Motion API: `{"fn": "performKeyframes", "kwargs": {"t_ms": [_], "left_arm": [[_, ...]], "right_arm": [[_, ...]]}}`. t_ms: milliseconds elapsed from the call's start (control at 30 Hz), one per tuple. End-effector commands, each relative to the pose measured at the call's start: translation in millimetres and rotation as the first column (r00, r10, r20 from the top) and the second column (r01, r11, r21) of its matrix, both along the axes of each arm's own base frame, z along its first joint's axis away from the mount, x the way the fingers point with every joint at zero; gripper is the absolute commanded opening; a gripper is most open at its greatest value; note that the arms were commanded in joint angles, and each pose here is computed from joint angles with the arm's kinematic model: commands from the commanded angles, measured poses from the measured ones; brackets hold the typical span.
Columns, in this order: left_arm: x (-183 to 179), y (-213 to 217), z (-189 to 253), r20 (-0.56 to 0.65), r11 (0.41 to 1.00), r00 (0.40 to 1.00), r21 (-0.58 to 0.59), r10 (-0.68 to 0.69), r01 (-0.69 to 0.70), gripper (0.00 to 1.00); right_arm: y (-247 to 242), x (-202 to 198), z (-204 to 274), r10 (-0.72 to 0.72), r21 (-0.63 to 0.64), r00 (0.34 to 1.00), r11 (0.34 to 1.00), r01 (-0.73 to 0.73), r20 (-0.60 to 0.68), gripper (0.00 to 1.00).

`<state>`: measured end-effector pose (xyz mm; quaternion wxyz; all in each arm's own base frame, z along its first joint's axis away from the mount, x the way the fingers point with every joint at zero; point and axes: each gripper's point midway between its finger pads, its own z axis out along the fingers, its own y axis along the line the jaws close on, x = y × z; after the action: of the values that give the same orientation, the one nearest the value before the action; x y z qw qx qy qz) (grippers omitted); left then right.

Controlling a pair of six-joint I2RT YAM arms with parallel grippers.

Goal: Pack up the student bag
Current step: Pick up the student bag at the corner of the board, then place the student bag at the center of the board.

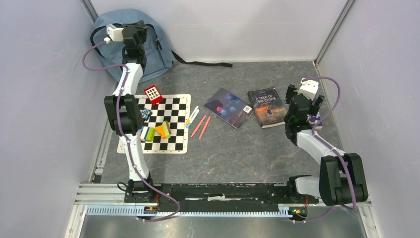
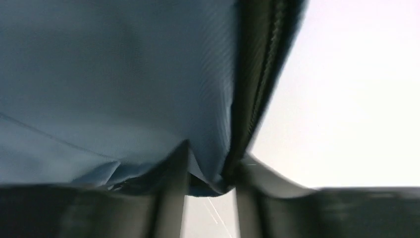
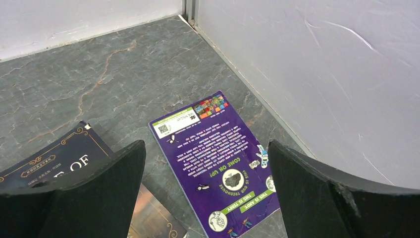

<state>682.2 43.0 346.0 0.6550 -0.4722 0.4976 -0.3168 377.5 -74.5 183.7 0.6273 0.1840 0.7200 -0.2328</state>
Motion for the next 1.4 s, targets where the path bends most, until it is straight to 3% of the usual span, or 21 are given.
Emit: {"fn": "performKeyframes", "kwargs": {"t_ms": [0,67,100,333,533,600,867,1067,1267,1367], "left_arm": [[-6.3,10.3,17.1,-0.012,0.998,0.998,0.011,0.060,-0.060,0.30],[-10.2,13.2,14.7,-0.044,0.997,0.996,0.030,0.073,-0.072,0.04],[-12.1,12.7,15.2,-0.056,0.996,0.996,0.050,0.072,-0.069,0.02],[-24.8,-5.3,47.1,-0.049,0.960,0.999,0.280,0.001,0.012,0.02],[-35.1,-33.6,93.5,0.023,0.851,0.997,0.523,-0.070,0.048,0.02],[-36.0,-62.7,106.5,0.043,0.816,0.990,0.572,-0.135,0.087,0.02],[-50.3,-120.2,156.0,0.129,0.726,0.947,0.675,-0.295,0.135,0.02],[-75.1,-155.7,187.8,0.174,0.698,0.912,0.699,-0.373,0.152,0.02],[-112.9,-214.1,197.7,0.141,0.655,0.879,0.721,-0.456,0.225,0.02],[-132.3,-249.0,188.3,0.083,0.632,0.875,0.724,-0.478,0.277,0.02]], "right_arm": [[2.1,8.2,23.4,0.001,0.015,0.997,1.000,-0.003,0.075,0.98],[1.8,6.8,24.1,0.000,0.016,0.997,1.000,-0.001,0.077,0.98],[1.5,6.3,24.4,-0.002,0.013,0.997,1.000,0.001,0.076,0.98],[-1.1,1.6,29.4,-0.013,0.008,0.996,1.000,0.013,0.084,0.98],[-7.9,-6.0,40.2,-0.053,-0.008,0.994,0.999,0.054,0.096,0.98],[-8.2,-7.1,43.0,-0.051,-0.014,0.994,0.998,0.053,0.099,0.98],[-8.1,-11.9,53.0,-0.049,-0.006,0.991,0.999,0.050,0.122,0.98],[-5.4,-11.7,58.0,-0.034,0.005,0.993,0.999,0.033,0.110,0.98],[12.9,2.9,68.3,0.089,0.006,0.993,0.996,-0.089,0.077,0.98],[34.9,16.9,74.6,0.230,-0.003,0.972,0.973,-0.230,0.043,0.97]]}}
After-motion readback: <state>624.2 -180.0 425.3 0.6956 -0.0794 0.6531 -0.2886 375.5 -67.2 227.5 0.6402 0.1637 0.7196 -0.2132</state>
